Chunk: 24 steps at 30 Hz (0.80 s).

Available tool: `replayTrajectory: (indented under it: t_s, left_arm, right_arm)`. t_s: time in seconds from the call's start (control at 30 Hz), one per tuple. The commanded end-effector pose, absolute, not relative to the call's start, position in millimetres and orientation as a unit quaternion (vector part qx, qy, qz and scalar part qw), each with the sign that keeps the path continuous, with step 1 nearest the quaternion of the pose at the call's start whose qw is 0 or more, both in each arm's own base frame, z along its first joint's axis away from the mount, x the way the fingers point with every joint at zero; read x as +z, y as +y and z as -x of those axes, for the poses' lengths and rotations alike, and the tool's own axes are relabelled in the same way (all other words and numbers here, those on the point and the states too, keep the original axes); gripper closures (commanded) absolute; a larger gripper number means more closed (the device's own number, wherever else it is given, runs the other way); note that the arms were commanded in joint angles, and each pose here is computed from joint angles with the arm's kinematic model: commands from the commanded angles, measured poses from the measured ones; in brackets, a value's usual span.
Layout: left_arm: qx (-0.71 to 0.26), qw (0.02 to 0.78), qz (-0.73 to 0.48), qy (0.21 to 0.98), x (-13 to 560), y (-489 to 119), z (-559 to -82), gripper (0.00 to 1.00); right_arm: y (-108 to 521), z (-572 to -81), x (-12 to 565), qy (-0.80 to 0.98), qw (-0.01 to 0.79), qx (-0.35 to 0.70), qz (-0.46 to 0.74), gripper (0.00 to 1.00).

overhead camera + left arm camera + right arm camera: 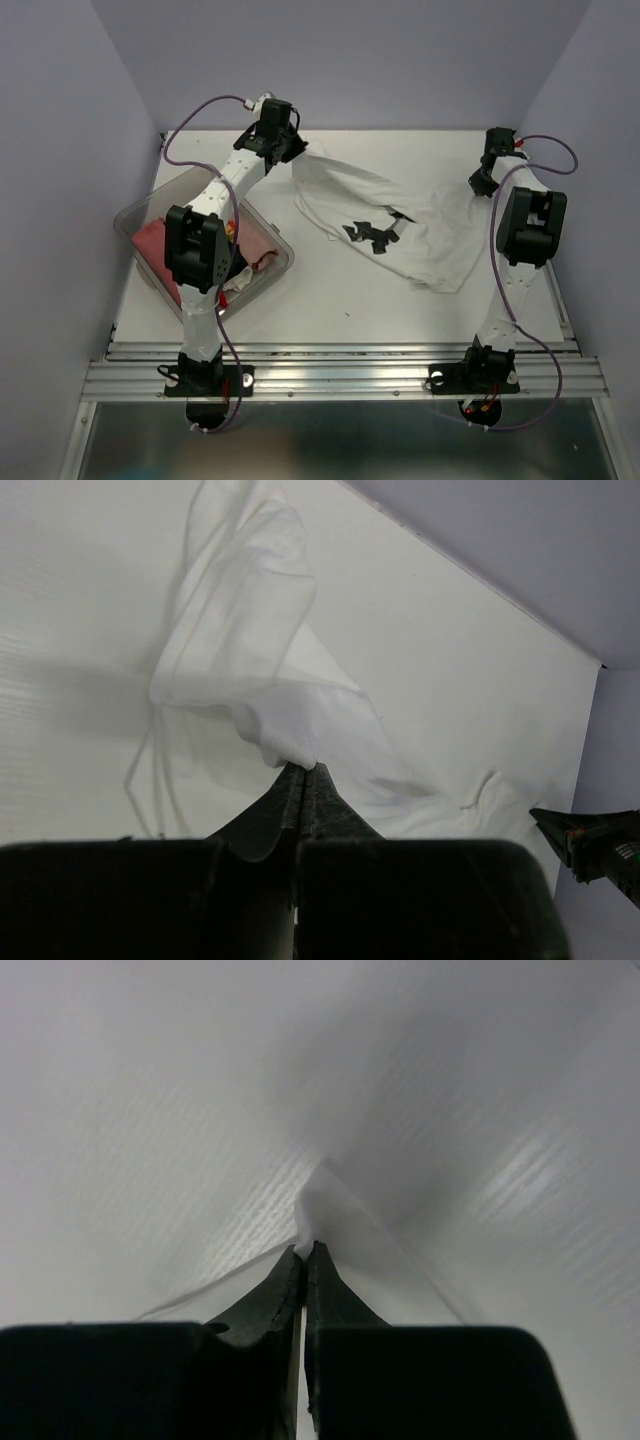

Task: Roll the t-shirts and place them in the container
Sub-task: Pick up the T-shirt from the center of the board.

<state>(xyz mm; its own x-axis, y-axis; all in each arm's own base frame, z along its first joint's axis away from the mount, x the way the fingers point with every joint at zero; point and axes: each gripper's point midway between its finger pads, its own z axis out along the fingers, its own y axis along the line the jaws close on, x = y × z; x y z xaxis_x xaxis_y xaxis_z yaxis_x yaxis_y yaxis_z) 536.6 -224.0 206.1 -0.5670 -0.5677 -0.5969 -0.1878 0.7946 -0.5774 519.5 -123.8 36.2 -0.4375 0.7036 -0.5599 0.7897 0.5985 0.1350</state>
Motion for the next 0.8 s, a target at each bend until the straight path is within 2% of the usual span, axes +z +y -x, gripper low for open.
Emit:
replayTrajectory:
  t_s: [0.0, 0.17, 0.2, 0.23, 0.3, 0.33, 0.4, 0.77]
  left_arm:
    - [-0.240, 0.443, 0.222, 0.835, 237.8, -209.2, -548.2, 1.00]
    - [-0.243, 0.439, 0.221, 0.836, 233.5, -208.6, -549.9, 1.00]
    - [-0.242, 0.437, 0.221, 0.837, 231.5, -208.9, -549.9, 1.00]
    - [-0.242, 0.437, 0.221, 0.838, 230.4, -209.0, -550.4, 1.00]
    - [-0.241, 0.436, 0.220, 0.839, 227.9, -209.8, -552.0, 1.00]
    - [-0.240, 0.433, 0.220, 0.840, 224.7, -210.4, -552.8, 1.00]
    - [-0.243, 0.434, 0.219, 0.840, 226.2, -211.0, -555.0, 1.00]
    - [-0.246, 0.428, 0.212, 0.843, 219.2, -215.7, -561.1, 1.00]
  right_arm:
    - [-133.1, -554.4, 69.7, 0.835, 0.352, -0.056, -0.419, 0.99]
    - [-131.3, -575.5, 62.6, 0.844, 0.356, -0.042, -0.399, 0.99]
    - [-124.0, -576.9, 59.8, 0.848, 0.353, -0.036, -0.392, 0.94]
    - [-123.4, -576.9, 58.5, 0.849, 0.352, -0.034, -0.392, 0.82]
    - [-122.3, -575.1, 57.5, 0.851, 0.350, -0.033, -0.390, 0.66]
    - [-122.5, -573.7, 56.9, 0.851, 0.349, -0.035, -0.391, 0.52]
    - [-123.3, -572.0, 60.6, 0.848, 0.352, -0.036, -0.395, 0.46]
    - [-120.2, -573.3, 31.1, 0.855, 0.325, -0.033, -0.403, 0.44]
